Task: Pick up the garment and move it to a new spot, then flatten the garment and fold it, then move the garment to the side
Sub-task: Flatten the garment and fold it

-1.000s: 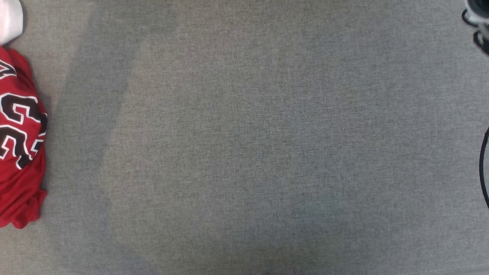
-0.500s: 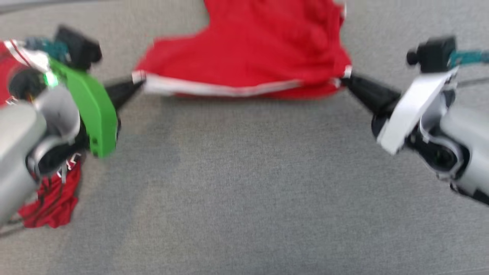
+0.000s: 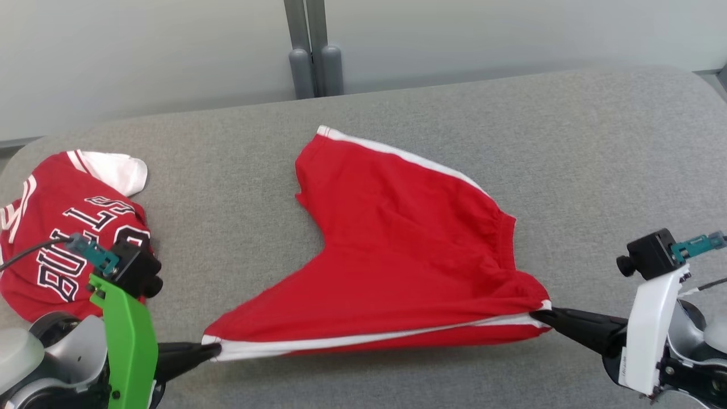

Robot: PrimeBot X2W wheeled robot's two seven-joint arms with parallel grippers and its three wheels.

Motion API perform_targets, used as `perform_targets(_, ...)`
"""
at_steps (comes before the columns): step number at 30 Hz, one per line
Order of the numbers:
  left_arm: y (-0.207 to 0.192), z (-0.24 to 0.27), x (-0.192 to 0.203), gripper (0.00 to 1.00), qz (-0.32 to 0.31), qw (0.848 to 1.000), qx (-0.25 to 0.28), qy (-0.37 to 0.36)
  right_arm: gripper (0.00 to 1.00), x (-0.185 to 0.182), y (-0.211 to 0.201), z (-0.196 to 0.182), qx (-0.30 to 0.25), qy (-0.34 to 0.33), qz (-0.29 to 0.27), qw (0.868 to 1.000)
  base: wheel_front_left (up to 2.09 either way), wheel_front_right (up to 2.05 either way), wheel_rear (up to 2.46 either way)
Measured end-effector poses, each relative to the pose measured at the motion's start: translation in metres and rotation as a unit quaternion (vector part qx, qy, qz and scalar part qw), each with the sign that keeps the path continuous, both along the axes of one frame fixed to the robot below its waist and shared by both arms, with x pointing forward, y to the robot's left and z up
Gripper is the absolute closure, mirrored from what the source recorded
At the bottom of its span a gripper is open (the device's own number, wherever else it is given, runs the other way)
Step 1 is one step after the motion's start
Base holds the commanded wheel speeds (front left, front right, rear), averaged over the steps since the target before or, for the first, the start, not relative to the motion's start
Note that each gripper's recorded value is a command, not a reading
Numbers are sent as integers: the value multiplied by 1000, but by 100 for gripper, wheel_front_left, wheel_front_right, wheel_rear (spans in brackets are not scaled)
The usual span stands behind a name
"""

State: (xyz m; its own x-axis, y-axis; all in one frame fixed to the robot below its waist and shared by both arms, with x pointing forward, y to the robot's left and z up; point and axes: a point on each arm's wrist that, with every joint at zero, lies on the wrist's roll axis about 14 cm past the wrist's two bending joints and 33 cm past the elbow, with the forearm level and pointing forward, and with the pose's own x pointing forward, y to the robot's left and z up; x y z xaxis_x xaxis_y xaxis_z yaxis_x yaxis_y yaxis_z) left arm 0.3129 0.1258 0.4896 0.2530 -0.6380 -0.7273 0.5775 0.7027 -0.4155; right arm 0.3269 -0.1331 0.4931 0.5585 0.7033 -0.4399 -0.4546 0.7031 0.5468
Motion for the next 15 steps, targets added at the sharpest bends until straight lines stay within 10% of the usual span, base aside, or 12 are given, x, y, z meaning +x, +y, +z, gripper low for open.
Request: perform_targets(15, -14, 28, 49, 100, -21, 1000, 12, -11, 100, 24, -14, 8, 8, 5, -31, 999, 0, 0, 0)
